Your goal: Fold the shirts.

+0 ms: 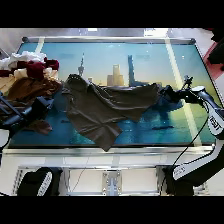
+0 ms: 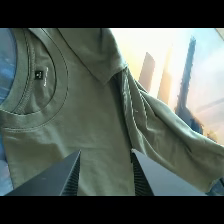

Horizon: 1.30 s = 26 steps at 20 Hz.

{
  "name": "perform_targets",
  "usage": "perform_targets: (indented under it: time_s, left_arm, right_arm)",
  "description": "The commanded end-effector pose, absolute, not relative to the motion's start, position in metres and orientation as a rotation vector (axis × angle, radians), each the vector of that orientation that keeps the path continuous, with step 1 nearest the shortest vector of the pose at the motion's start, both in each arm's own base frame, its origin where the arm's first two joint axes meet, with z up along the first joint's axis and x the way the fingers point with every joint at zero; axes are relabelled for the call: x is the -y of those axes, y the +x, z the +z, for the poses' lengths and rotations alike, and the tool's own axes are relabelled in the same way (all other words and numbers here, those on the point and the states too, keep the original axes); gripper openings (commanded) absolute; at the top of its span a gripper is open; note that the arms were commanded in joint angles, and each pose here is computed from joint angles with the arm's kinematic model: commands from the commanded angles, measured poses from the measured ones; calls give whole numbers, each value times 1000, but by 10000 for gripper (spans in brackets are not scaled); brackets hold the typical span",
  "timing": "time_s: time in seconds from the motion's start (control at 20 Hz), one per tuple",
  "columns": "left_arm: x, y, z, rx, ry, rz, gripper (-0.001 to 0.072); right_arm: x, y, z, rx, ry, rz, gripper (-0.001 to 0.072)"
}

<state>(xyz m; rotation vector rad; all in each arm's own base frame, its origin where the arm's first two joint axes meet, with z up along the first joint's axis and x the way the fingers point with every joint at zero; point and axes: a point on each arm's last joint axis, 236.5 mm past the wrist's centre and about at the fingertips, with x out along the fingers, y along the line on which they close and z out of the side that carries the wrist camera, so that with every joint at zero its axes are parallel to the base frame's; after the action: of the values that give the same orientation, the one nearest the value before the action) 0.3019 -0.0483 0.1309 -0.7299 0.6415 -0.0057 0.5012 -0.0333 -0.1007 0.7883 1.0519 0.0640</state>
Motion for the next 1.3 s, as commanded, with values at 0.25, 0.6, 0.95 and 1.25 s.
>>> perform_targets:
  time_s: [0.25,0.6,0.95,1.25]
  left_arm:
    - [50,293,114,-709,-692,-1,343]
    - [84,245,-40,-990,-1269,210,345]
    - [99,222,-71,-1096,-1200,144,386]
    - [111,227,-97,-1177,-1205,113,385]
  right_arm:
    - [9,516,-106,-1030,939,101,33]
    - [-5,530,-26,-953,875,253,32]
    - [-9,527,25,-880,831,294,33]
    - [-11,525,38,-866,823,306,33]
